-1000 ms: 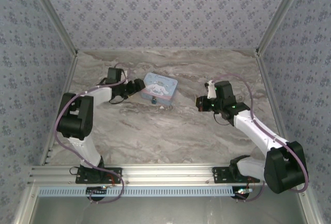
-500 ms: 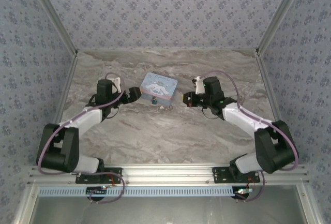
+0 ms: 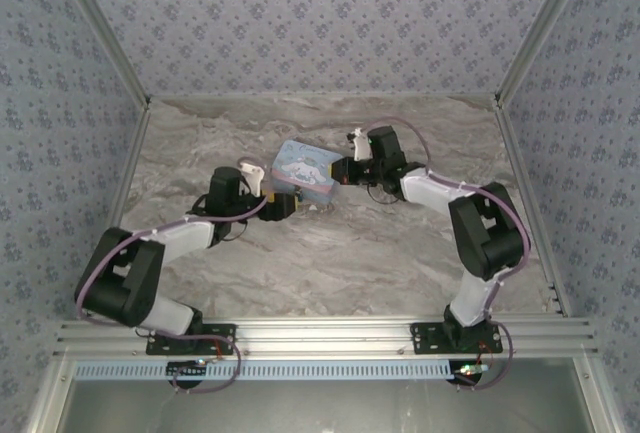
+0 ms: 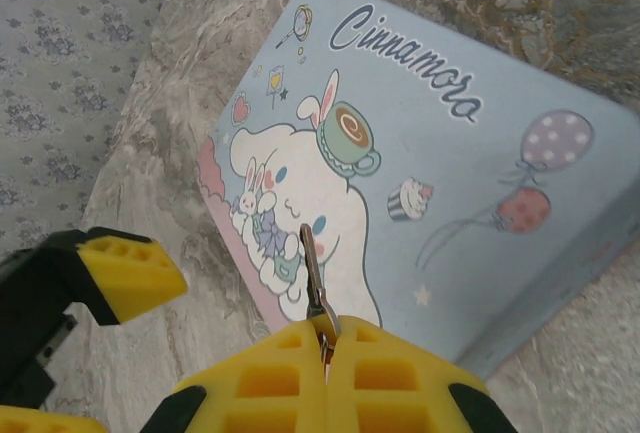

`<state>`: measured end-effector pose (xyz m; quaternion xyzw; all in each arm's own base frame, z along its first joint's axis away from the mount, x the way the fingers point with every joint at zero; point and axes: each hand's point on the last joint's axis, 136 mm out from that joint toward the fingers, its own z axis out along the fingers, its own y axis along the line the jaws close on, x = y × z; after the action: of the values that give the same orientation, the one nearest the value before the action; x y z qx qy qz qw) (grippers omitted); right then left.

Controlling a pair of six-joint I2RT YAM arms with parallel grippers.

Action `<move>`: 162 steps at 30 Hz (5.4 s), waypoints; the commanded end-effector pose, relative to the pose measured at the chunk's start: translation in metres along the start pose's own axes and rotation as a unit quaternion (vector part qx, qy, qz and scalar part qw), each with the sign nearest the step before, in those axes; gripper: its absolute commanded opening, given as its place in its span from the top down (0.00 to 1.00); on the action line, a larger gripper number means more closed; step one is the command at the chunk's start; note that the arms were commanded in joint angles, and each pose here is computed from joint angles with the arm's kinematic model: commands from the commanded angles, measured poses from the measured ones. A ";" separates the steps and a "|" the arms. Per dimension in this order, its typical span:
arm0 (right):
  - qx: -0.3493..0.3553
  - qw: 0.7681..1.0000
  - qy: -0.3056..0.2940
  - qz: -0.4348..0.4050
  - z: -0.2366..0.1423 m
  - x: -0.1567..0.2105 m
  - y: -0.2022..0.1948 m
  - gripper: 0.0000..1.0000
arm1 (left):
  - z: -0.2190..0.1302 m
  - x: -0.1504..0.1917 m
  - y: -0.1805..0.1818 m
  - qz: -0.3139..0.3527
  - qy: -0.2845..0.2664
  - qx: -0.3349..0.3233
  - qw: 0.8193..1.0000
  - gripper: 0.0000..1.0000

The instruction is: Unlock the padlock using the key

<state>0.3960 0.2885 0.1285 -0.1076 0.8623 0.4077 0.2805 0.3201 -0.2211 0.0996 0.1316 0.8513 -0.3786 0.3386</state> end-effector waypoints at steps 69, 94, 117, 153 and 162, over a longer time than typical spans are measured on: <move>0.045 0.995 0.089 -0.021 0.039 0.030 -0.020 1.00 | 0.097 0.016 0.038 0.106 0.013 -0.050 0.993 0.66; 0.057 0.992 0.020 -0.107 -0.014 0.017 0.002 1.00 | 0.070 -0.007 0.011 0.026 0.012 -0.045 0.999 0.78; 0.087 0.955 0.061 -0.276 -0.026 0.127 -0.010 1.00 | 0.070 -0.019 -0.056 -0.187 0.027 -0.004 0.982 0.85; 0.108 0.947 -0.010 -0.303 -0.011 0.100 -0.008 1.00 | 0.061 -0.029 -0.081 -0.266 0.016 0.017 0.964 0.84; 0.100 0.949 -0.019 -0.299 -0.010 0.096 -0.005 1.00 | 0.060 -0.031 -0.082 -0.268 0.013 0.019 0.963 0.84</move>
<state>0.3106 0.2777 0.0707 -0.3319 0.8249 0.2108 0.4062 0.3252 -0.3104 0.1005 -0.1002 0.8739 -0.4399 0.1811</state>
